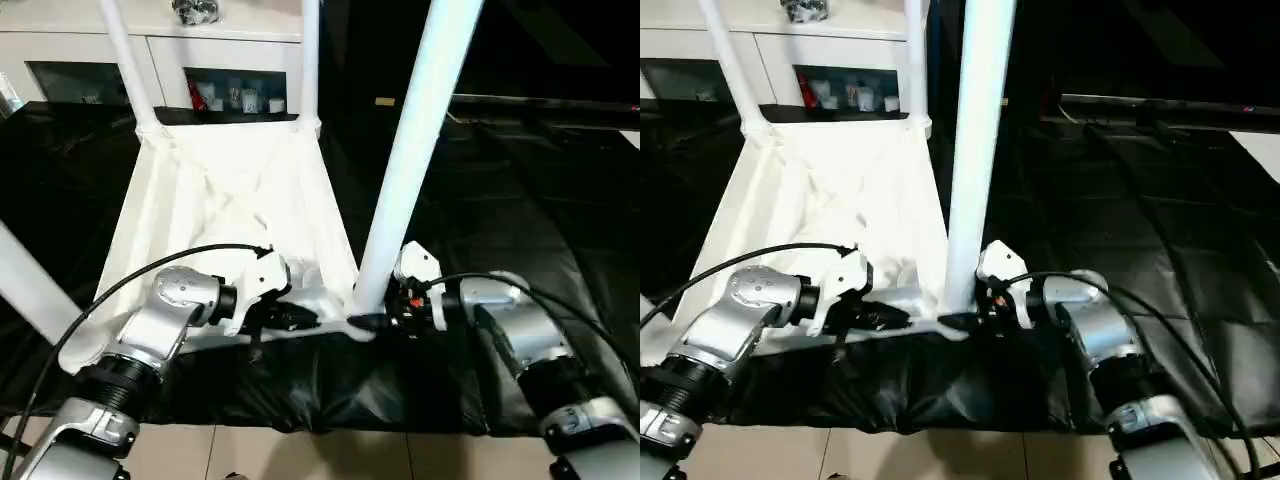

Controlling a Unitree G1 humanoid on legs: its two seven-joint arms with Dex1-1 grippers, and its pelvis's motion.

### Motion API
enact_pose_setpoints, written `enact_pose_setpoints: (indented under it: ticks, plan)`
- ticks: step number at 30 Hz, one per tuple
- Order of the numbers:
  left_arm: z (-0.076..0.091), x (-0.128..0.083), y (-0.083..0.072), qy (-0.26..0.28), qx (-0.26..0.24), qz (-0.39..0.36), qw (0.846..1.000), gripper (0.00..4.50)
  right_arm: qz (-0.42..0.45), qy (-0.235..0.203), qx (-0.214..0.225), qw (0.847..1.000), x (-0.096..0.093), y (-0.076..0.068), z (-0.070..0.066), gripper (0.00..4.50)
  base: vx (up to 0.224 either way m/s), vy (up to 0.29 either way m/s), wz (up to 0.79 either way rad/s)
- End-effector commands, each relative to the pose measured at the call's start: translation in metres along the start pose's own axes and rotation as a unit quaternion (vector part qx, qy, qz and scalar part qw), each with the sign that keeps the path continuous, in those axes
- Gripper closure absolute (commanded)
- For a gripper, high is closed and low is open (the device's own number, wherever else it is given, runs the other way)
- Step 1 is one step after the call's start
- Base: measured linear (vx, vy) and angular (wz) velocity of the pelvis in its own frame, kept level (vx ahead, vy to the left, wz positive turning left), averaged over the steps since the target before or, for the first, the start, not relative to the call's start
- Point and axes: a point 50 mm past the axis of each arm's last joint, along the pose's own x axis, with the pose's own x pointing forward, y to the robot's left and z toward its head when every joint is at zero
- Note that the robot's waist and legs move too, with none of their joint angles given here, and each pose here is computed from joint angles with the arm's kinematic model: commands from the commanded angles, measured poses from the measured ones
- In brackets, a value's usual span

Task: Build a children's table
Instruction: Rotate leg to tighten

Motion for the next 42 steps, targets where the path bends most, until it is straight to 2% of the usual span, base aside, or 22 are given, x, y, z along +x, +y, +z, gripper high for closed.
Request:
enact_pose_setpoints:
  ticks: [1,4,8,9,11,12,14,16,17,18,21,23,25,26,34,39,42]
  plan:
    - [0.011,0.016,0.000,-0.017,0.008,0.022,1.000,4.50,-0.055,-0.010,0.012,0.998,0.018,0.002,-0.002,1.80,0.000,0.000,0.00]
    - [0.013,0.024,0.002,-0.022,0.002,0.048,0.999,4.50,-0.115,-0.017,0.037,0.993,0.026,0.001,-0.005,1.80,0.000,0.000,0.00]
    - [0.021,0.041,0.005,-0.026,-0.009,0.098,0.995,4.50,-0.208,-0.034,0.098,0.973,0.048,0.001,-0.007,1.80,0.000,0.000,0.00]
    - [0.021,0.042,0.005,-0.026,-0.010,0.101,0.994,4.50,-0.211,-0.035,0.100,0.972,0.049,0.001,-0.007,1.80,0.000,0.000,0.00]
    - [0.028,0.054,0.007,-0.034,-0.017,0.138,0.990,4.50,-0.260,-0.048,0.121,0.957,0.070,0.003,0.003,1.80,0.000,0.000,0.00]
    - [0.028,0.054,0.007,-0.034,-0.017,0.139,0.990,4.50,-0.260,-0.048,0.122,0.957,0.070,0.003,0.003,1.80,0.000,0.000,0.00]
    - [0.032,0.060,0.006,-0.039,-0.016,0.141,0.989,4.50,-0.251,-0.070,0.109,0.959,0.082,0.007,0.017,1.80,0.000,0.000,0.00]
    - [0.033,0.060,0.005,-0.039,-0.014,0.140,0.989,4.50,-0.247,-0.074,0.099,0.961,0.083,0.008,0.020,1.80,0.000,0.000,0.00]
    - [0.034,0.060,0.005,-0.039,-0.012,0.135,0.990,4.50,-0.241,-0.077,0.084,0.964,0.084,0.009,0.022,1.45,0.000,0.000,0.00]
    - [0.033,0.058,0.005,-0.038,-0.008,0.130,0.991,4.50,-0.229,-0.086,0.085,0.966,0.082,0.009,0.023,1.24,0.000,0.000,0.00]
    - [0.032,0.054,0.005,-0.035,0.000,0.118,0.992,4.50,-0.208,-0.098,0.086,0.969,0.075,0.008,0.024,1.05,0.000,0.000,0.00]
    - [0.027,0.042,0.005,-0.027,0.008,0.088,0.996,4.50,-0.171,-0.088,0.069,0.979,0.056,0.003,0.019,0.90,0.000,0.000,0.00]
    - [0.026,0.039,0.005,-0.024,0.009,0.080,0.996,4.50,-0.157,-0.082,0.063,0.982,0.050,0.002,0.017,0.64,0.000,0.000,0.00]
    - [0.022,0.032,0.004,-0.019,0.010,0.062,0.998,4.50,-0.125,-0.070,0.055,0.988,0.038,0.001,0.014,0.58,0.000,0.000,0.00]
    - [0.015,0.015,0.001,-0.004,0.023,0.011,1.000,4.50,-0.006,-0.024,0.014,1.000,0.007,0.002,0.006,0.58,0.000,0.000,0.00]
    - [0.013,0.008,-0.006,-0.007,0.018,-0.044,0.999,4.50,0.052,0.000,-0.007,0.999,-0.004,0.002,0.009,0.58,0.000,0.000,0.00]
    - [0.013,0.006,-0.009,-0.007,0.015,-0.061,0.998,4.50,0.075,0.003,-0.013,0.997,-0.005,0.003,0.012,0.58,0.000,0.000,0.00]
